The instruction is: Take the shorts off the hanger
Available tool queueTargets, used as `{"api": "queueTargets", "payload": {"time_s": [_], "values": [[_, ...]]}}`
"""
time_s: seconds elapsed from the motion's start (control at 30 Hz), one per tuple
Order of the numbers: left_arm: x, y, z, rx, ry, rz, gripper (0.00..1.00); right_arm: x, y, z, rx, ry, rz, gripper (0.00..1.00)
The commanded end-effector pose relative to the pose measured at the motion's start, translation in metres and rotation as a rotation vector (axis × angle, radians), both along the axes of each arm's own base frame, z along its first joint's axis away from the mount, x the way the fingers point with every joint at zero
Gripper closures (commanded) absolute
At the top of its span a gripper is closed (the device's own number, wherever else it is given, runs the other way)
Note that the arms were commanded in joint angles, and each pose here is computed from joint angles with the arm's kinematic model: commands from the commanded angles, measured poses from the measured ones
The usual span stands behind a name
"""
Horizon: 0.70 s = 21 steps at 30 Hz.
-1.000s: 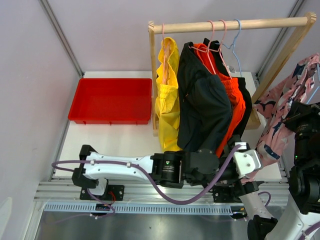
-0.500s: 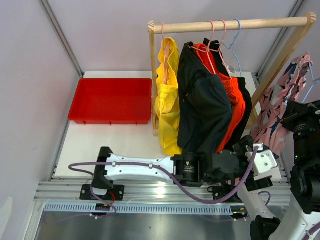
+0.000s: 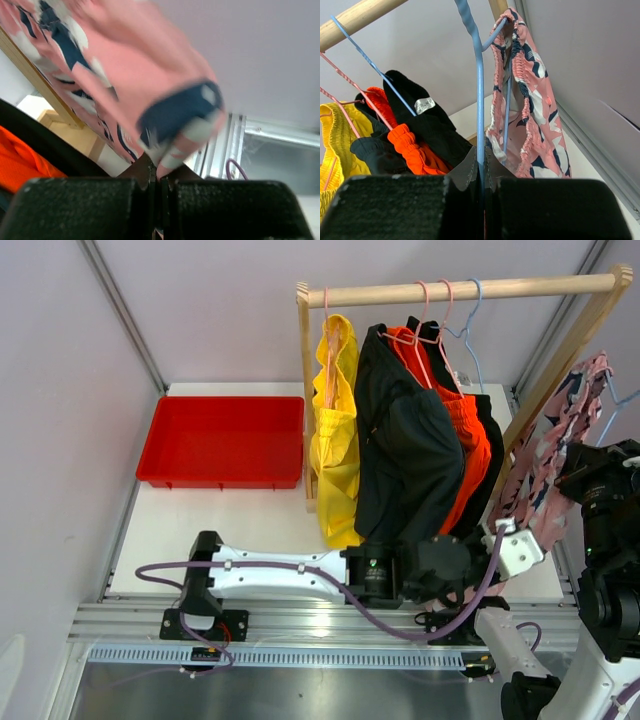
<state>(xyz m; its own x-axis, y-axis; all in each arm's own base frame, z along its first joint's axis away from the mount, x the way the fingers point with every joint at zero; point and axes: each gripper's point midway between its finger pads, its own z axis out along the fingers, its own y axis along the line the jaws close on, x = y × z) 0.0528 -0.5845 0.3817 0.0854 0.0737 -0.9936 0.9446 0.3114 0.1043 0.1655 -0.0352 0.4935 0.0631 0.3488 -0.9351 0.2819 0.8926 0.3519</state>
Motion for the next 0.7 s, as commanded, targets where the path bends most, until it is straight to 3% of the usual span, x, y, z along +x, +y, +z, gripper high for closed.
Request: {"api": "queueTargets", "payload": {"time_s": [0.0,0.07,0.1,0.17,0.2,0.3,0.4,0.53,0.67], "values": [[-0.029,0.029,0.022,-0.065,-0.001,-0.005,1.0,0.004,-0.004,0.016,-0.013,-0.059,-0.02,1.0],[-0.062,0.047,0.032,-0.091,-0.003,-0.04,1.0,0.008,-0.006,0.014,-0.021,-0.05,-0.027,1.0],[-0.086,0.051,0.003,-0.052,-0.002,-0.072,1.0,0.009,-0.009,0.014,-0.026,-0.048,-0.042,1.0],[-0.102,0.065,-0.001,-0.058,0.031,-0.066,1.0,0.01,-0.012,0.016,-0.038,-0.049,-0.055,1.0],[-0.11,0.069,-0.032,-0.008,0.032,-0.068,1.0,0.012,-0.014,0.017,-0.042,-0.046,-0.068,1.0],[-0.157,0.081,-0.067,0.038,0.09,-0.126,1.0,0.013,-0.018,0.022,-0.051,-0.05,-0.085,1.0],[-0.181,0.084,-0.093,0.073,0.129,-0.155,1.0,0.016,-0.018,0.024,-0.051,-0.048,-0.085,1.0],[-0.191,0.08,-0.112,0.105,0.128,-0.152,1.0,0.017,-0.016,0.021,-0.046,-0.035,-0.074,1.0],[-0.177,0.065,-0.111,0.112,0.108,-0.108,1.0,0.01,-0.003,0.019,-0.008,-0.028,-0.011,1.0]]}}
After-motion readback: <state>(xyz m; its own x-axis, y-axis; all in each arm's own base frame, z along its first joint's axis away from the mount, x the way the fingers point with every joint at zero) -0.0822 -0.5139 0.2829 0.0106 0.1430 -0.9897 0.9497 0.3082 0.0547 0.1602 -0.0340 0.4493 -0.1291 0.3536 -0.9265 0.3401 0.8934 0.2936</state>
